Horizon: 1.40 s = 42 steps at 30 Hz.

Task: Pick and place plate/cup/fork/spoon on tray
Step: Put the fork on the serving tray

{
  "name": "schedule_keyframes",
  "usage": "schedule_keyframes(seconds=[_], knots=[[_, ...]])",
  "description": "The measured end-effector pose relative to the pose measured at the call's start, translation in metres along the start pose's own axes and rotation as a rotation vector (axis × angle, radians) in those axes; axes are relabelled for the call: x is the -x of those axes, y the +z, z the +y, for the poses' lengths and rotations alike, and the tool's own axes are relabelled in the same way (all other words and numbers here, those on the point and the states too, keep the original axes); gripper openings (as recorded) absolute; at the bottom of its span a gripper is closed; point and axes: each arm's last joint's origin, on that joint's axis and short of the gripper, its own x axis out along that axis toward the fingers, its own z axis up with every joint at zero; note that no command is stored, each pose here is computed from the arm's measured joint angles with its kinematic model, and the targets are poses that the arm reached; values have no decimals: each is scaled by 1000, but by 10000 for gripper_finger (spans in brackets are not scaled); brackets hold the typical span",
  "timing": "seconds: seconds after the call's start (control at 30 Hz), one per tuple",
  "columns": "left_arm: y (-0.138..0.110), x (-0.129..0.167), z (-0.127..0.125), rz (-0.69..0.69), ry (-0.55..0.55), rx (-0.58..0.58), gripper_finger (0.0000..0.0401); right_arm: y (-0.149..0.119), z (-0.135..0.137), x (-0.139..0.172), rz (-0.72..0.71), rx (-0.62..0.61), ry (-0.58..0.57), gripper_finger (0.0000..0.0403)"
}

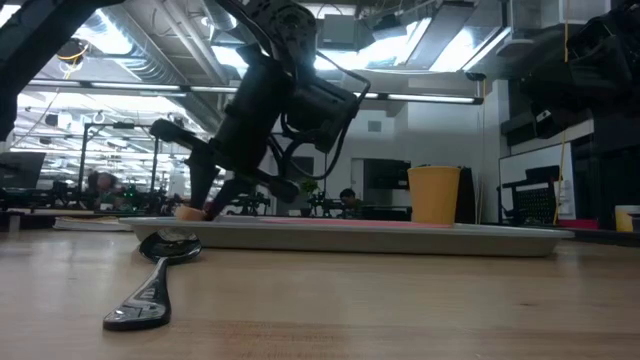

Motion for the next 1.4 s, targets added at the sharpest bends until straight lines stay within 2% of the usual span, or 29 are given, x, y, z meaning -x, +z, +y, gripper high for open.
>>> schedule_keyframes(seconds=[0.37,1.13,1.4], knots=[[-4,-7,4,23,34,-11,95,0,0,0,0,0,0,99],[-6,-7,2,21,12,-5,93,0,0,0,0,0,0,99],[10,1,0,-44,3,-10,93,0,0,0,0,0,0,99]])
